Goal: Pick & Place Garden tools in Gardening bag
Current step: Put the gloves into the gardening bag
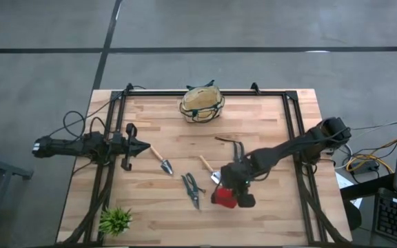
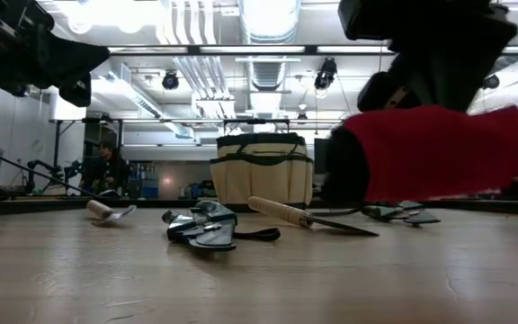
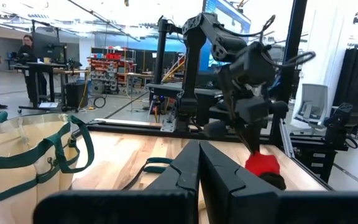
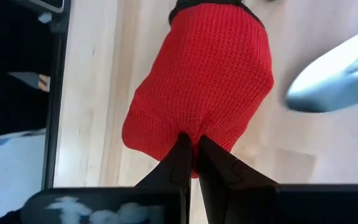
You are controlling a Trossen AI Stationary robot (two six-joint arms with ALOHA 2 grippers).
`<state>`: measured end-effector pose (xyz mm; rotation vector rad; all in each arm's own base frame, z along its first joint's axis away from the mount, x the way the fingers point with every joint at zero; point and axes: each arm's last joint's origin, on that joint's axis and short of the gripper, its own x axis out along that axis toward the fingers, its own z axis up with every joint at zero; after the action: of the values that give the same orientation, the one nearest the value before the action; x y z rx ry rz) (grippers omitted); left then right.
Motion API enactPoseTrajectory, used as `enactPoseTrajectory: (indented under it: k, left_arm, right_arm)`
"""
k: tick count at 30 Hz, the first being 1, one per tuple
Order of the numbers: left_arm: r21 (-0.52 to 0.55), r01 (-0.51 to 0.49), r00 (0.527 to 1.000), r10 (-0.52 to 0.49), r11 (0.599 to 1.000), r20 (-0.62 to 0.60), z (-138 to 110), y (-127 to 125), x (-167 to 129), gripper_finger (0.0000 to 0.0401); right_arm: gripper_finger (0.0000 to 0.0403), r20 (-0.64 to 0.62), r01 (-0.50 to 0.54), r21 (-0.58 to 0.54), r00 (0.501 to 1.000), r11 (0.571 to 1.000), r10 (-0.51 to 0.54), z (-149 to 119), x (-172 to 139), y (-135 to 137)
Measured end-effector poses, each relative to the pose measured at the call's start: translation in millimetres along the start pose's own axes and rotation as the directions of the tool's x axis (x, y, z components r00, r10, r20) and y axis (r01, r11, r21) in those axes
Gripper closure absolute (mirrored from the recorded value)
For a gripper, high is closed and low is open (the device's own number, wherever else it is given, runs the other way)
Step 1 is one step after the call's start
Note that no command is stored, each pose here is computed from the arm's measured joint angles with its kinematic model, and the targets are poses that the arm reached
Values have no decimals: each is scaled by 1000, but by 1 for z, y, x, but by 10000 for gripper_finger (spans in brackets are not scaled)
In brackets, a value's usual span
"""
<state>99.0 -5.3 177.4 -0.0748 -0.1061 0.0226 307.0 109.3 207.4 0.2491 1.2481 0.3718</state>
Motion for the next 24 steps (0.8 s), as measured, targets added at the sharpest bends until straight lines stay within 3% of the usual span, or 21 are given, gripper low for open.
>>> enactPoseTrajectory:
  k: [10,24]
  left_arm:
    - [1,-1,1000,1,1000,-8,-1,0,0,388]
    - [1,-1,1000,1,1000,-6,-1,0,0,388]
  right_arm:
    - [392,117,37,80,992,996,-46,9,-36,-27]
    - [392,338,40,171,936,984,-97,48,-99,-54]
